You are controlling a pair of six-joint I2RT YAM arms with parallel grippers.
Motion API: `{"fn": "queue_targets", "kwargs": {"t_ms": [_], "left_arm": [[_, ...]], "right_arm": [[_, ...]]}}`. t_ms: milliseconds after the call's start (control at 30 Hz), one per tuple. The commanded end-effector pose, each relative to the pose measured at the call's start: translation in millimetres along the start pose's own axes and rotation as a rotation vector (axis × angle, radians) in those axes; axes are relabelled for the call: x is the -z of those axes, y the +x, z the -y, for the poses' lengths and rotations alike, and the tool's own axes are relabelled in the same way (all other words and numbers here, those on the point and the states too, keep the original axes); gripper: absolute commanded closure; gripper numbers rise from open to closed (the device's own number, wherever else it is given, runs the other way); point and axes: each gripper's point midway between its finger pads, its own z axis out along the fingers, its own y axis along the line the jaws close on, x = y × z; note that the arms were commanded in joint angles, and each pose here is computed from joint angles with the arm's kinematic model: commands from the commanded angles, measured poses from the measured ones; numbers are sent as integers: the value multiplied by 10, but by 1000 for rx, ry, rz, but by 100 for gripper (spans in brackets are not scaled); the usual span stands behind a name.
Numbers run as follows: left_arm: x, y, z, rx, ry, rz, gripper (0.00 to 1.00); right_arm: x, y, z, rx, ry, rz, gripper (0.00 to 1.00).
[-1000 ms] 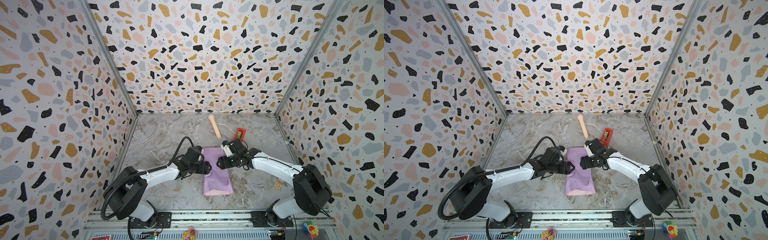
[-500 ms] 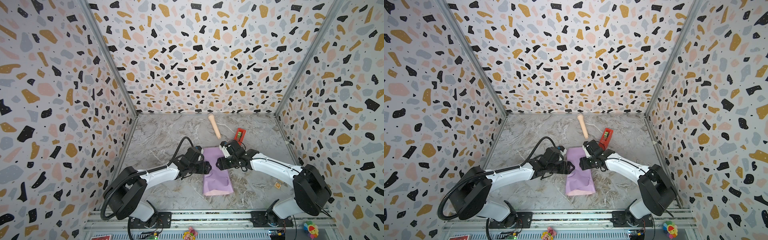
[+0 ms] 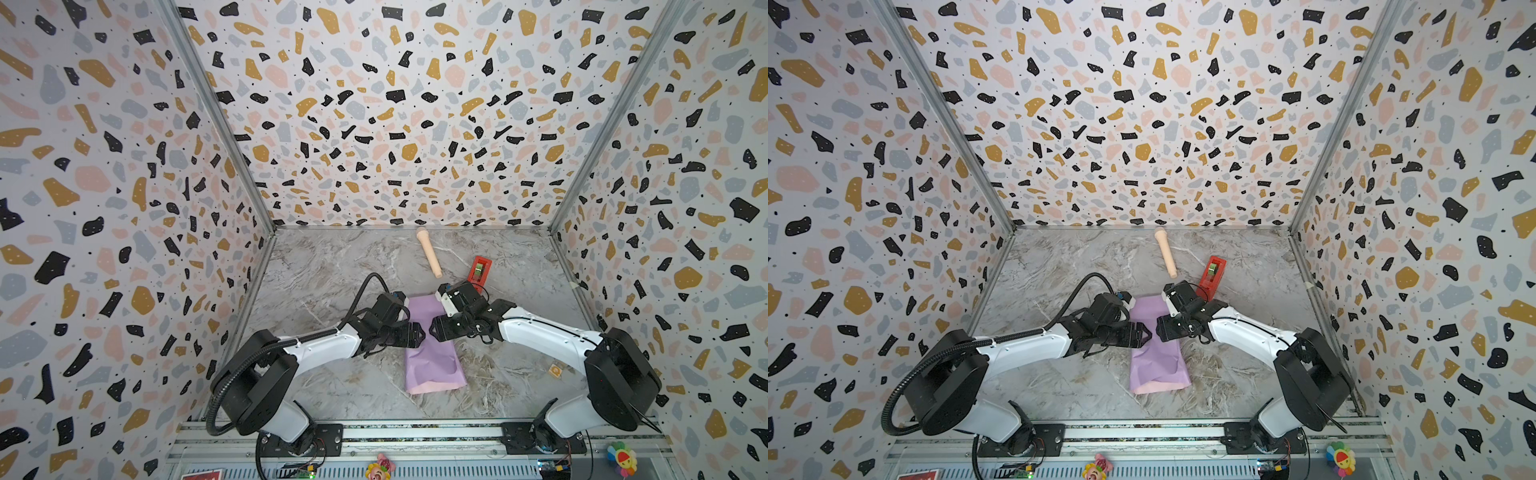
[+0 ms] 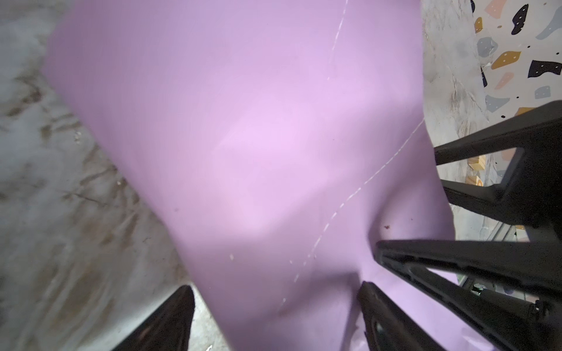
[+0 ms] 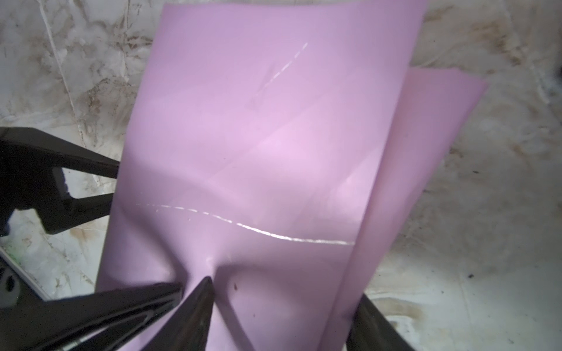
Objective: Wrap the gift box in paper
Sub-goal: 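Release the seam and move the right gripper to the red tape dispenser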
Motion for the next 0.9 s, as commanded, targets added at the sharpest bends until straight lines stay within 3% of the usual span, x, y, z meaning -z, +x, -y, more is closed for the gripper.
{"fn": "queue_targets", "kwargs": {"t_ms": [0, 333, 600, 733, 867], "left_arm": [[-70, 209, -268, -29, -111, -69, 15], [-130, 311, -439, -94, -195, -147, 16], [-136, 369, -456, -109, -200, -181, 17], [-127, 369, -449, -113, -198, -180, 17], [-129, 347, -454, -121, -204, -177, 17]], "right_arm": [[44, 6, 33, -17, -12, -23, 30], [485, -342, 334, -108, -90, 101, 22], [932, -972, 988, -370, -195, 364, 24], [966, -1166, 1287, -475, -213, 445, 28], [844, -1290, 1399, -497, -229, 435, 32]]}}
